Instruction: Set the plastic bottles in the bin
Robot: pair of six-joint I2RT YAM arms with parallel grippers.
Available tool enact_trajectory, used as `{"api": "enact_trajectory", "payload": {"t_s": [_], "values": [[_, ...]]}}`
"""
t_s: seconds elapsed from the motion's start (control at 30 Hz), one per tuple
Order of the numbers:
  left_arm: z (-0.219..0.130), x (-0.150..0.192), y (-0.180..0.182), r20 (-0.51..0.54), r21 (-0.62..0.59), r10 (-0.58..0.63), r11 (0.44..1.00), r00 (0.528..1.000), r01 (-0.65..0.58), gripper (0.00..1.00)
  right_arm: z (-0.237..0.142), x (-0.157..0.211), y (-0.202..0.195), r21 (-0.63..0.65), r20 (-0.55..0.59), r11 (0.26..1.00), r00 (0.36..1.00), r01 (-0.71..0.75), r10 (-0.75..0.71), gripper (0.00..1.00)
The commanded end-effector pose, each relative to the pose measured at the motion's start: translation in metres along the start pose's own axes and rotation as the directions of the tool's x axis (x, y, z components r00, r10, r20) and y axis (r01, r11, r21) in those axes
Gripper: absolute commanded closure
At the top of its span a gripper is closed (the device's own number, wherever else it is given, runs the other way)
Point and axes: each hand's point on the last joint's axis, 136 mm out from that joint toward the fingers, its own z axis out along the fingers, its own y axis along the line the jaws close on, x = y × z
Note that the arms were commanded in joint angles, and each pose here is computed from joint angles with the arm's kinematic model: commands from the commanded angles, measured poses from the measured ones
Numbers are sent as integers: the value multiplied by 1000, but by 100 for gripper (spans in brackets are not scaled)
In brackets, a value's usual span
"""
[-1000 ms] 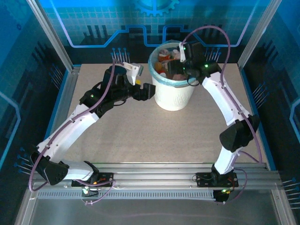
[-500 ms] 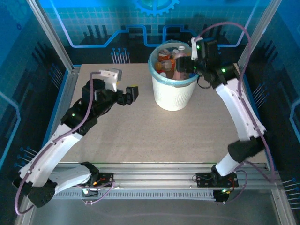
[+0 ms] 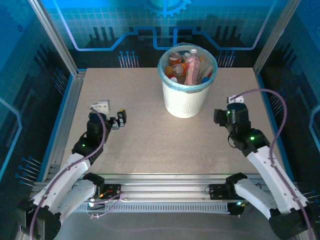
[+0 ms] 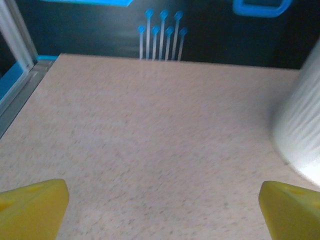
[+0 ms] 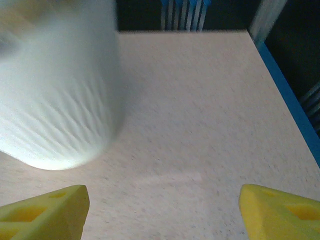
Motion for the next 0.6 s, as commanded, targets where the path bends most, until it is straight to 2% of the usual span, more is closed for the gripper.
{"api": "enact_trajectory", "payload": {"t_s": [0.0, 0.1, 0.13, 0.17, 0.27, 0.4, 0.57], "values": [[14, 9, 17, 62, -94, -49, 994, 997, 55, 1, 27, 21, -24, 113, 46, 989, 995, -96, 92, 20], [23, 27, 30, 74, -164, -19, 986, 997, 31, 1, 55, 52, -26, 113, 69, 986, 991, -119, 111, 21], [22, 27, 36, 67, -198, -14, 980, 998, 27, 1, 60, 53, -26, 112, 100, 986, 988, -127, 116, 22], [23, 26, 37, 78, -204, 21, 979, 997, -5, 1, 63, 53, -30, 121, 80, 983, 988, -140, 131, 21], [23, 22, 45, 159, -221, 73, 975, 984, -37, 1, 80, 51, -32, 126, 94, 984, 989, -124, 113, 20], [33, 38, 61, 153, -199, 42, 980, 987, -11, 1, 108, 55, -16, 59, 71, 996, 996, -62, 58, 19], [59, 53, 61, 130, -94, 3, 996, 992, 9, 1, 127, 48, 14, -76, 127, 996, 991, 47, -38, 19]]}}
